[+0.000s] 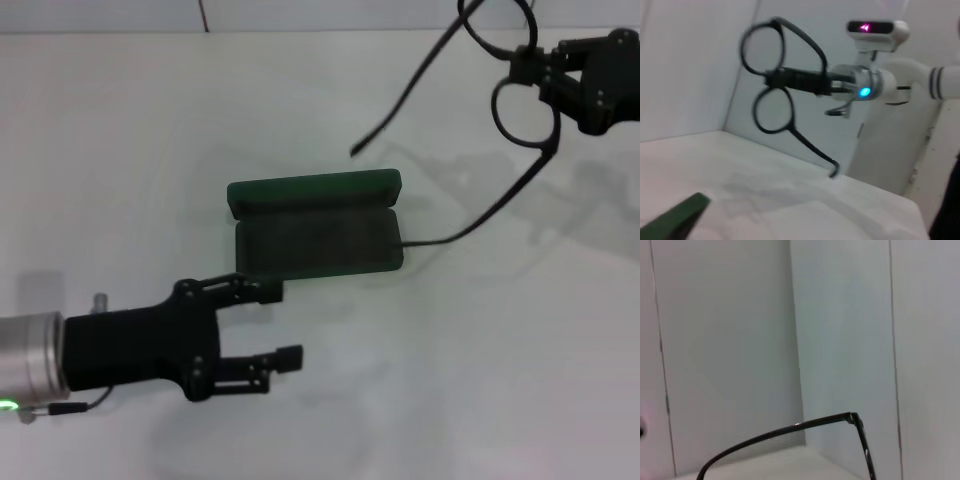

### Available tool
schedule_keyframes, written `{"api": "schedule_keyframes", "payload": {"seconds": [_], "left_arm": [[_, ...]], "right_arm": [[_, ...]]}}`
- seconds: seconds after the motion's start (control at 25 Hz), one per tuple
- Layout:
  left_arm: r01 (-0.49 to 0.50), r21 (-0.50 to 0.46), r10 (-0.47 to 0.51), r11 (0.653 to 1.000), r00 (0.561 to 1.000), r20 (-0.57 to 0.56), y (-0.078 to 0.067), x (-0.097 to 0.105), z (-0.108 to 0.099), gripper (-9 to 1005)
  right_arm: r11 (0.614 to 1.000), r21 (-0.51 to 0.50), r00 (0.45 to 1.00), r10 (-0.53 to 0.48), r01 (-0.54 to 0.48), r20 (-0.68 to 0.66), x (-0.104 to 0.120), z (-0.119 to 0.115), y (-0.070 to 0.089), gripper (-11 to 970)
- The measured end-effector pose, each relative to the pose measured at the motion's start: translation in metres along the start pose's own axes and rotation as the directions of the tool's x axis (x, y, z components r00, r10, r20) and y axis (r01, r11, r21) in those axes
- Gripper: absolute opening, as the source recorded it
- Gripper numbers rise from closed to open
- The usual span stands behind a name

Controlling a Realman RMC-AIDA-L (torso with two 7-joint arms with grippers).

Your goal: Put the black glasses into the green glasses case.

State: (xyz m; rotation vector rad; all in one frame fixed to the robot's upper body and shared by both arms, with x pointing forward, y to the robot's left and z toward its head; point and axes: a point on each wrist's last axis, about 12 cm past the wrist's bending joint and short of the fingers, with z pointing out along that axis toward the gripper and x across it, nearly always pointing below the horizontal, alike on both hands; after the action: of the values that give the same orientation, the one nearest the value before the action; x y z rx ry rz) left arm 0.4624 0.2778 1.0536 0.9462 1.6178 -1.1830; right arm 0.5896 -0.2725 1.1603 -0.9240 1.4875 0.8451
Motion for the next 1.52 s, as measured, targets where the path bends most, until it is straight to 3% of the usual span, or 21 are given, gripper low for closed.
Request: {"api": "schedule_keyframes", "payload": {"seconds": [0.24,0.44,0.88,1.08,1.52], "left_arm": [[-0.061,0.078,0.060,0.995,0.998,0.009,0.002,-0.001,0.024,708],[-0.152,0.145,0.146,0.978,0.988,0.050,0.004,-0.010,0.047,472],[-0.133,0.223,0.098,0.966,0.982,0.158,0.011,-0.038,0.089,263],[-0.121,0.203,0.077,0.972,0.975,0.210,0.011,-0.043,0.094,39],[-0.102,0.173,0.054,0.980,0.963,0.264,0.013,-0.047,0.096,0]], "right_arm": [[0.998,-0.025,0.998,0.056,-0.055,0.025,0.004,0.014,0.001,72],[0.991,-0.020,0.986,0.134,-0.133,0.095,0.009,0.018,0.003,72],[0.955,-0.076,0.925,0.295,-0.286,0.239,0.023,0.030,0.017,71],[0.947,-0.108,0.912,0.321,-0.303,0.254,0.025,0.035,0.023,71],[0.937,-0.152,0.902,0.346,-0.316,0.259,0.027,0.040,0.030,71]]}}
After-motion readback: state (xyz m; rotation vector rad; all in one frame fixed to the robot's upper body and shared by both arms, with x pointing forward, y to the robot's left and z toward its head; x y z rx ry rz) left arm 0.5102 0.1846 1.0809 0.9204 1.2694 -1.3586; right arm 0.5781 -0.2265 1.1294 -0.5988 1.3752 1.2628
